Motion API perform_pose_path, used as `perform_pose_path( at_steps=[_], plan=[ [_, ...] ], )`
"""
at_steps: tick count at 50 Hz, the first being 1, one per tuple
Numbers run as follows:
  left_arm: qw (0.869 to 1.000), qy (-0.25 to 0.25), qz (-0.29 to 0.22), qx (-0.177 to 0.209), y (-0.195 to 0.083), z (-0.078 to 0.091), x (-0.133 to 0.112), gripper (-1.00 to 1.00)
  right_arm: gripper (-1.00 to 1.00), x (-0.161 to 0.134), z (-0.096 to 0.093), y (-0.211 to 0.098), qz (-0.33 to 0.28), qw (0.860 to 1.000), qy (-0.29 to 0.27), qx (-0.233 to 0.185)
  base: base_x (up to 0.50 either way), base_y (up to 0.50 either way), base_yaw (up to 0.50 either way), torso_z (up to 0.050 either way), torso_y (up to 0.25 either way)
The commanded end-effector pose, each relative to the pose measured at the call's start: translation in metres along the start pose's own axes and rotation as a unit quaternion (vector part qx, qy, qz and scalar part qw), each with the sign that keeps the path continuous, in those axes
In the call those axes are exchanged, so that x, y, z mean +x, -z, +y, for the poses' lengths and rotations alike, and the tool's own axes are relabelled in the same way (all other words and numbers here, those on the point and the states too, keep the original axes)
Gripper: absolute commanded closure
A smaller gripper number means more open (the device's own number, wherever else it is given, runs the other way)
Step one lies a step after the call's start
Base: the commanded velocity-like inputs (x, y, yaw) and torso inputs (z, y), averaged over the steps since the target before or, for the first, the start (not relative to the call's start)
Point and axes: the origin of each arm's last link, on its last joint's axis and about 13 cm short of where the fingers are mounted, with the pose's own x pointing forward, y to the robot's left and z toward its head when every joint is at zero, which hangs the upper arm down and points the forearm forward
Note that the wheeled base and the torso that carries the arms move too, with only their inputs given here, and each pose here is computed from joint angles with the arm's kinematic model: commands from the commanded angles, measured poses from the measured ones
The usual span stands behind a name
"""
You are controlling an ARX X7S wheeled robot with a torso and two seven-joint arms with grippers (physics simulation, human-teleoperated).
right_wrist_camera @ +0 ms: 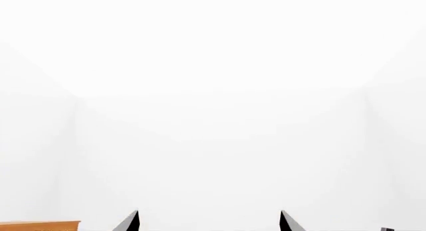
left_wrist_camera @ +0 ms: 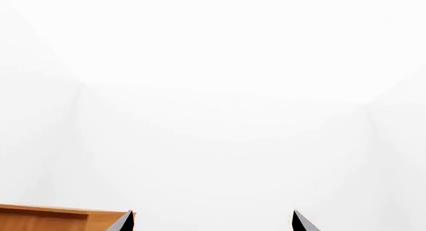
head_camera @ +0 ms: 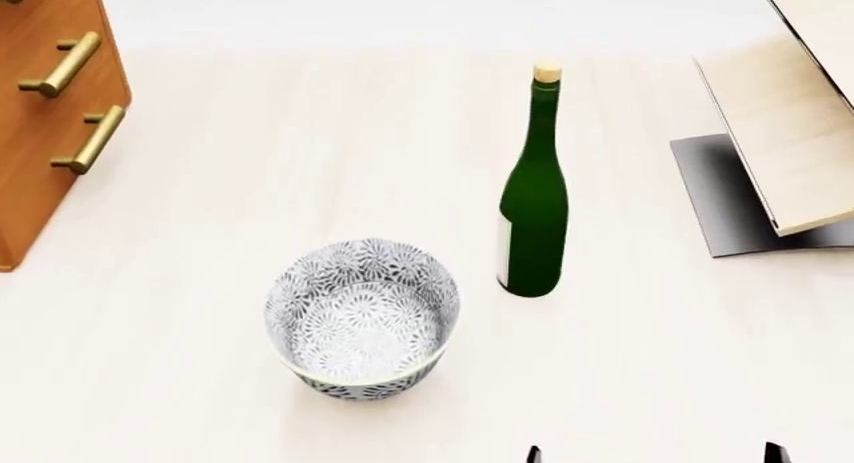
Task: Put the wine bottle on the wine rack.
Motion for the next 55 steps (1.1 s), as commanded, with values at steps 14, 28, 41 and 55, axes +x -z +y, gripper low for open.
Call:
perform_pose_path(
  at_steps=[14,28,41,55],
  plan=[
    [1.000,0.005,0.003,-0.003,0.0026,-0.0017,-0.0010,-1.00,-1.00,0.0004,0.0006,0.0052,0.015,1.000,0.000,-0.008,0.20,0.00,0.00,0.000,0.000],
    [1.000,0.008,0.003,-0.001,0.0008,-0.0035,-0.0018,-1.00,-1.00,0.0004,0.0010,0.0051,0.019,1.000,0.000,-0.008,0.20,0.00,0.00,0.000,0.000],
    [1.000,0.010,0.002,0.005,0.0018,-0.0043,-0.0024,-1.00,-1.00,-0.0002,0.0018,0.0075,0.023,1.000,-0.002,-0.008,0.20,0.00,0.00,0.000,0.000],
    [1.000,0.008,0.004,0.004,0.0023,-0.0046,-0.0027,-1.00,-1.00,-0.0010,0.0028,0.0073,0.028,1.000,-0.004,-0.010,0.20,0.00,0.00,0.000,0.000]
  ],
)
